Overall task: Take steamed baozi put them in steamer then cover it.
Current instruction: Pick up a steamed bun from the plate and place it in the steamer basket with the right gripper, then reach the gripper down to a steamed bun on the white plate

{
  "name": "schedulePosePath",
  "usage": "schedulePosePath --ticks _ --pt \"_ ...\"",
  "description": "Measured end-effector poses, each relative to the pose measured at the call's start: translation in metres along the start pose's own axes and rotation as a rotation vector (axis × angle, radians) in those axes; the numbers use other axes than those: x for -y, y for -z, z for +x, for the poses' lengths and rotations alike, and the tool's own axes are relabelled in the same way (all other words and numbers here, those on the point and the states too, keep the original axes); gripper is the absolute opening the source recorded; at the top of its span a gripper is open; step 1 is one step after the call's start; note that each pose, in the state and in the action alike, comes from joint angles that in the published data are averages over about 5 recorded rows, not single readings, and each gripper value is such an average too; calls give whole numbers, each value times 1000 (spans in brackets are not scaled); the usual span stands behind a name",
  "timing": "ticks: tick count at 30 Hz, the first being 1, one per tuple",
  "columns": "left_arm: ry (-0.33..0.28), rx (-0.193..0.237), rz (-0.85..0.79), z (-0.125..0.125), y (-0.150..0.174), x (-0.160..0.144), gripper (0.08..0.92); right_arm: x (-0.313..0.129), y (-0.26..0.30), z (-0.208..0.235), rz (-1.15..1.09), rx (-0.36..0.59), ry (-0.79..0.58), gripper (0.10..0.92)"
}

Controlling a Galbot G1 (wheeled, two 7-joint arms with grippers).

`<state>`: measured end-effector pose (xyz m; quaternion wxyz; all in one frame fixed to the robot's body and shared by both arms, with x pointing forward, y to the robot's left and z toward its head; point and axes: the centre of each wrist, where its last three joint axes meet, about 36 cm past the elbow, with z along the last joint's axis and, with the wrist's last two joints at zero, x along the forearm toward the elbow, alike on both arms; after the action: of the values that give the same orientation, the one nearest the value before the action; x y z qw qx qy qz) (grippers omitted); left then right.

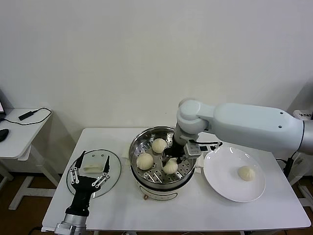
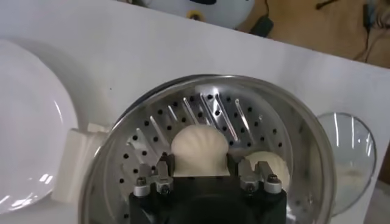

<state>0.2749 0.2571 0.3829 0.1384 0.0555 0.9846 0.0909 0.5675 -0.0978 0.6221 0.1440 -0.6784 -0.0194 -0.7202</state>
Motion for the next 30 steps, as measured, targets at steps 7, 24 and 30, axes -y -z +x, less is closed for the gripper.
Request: schedulePosePath --ticks 7,24,30 --pt "1 -2 1 1 -1 0 823 4 3 -11 30 27 10 617" --pt "3 -7 2 0 -7 0 823 7 1 -16 36 23 16 821" --pt "2 -11 4 1 -9 0 823 -7 -10 13 -25 -24 -14 823"
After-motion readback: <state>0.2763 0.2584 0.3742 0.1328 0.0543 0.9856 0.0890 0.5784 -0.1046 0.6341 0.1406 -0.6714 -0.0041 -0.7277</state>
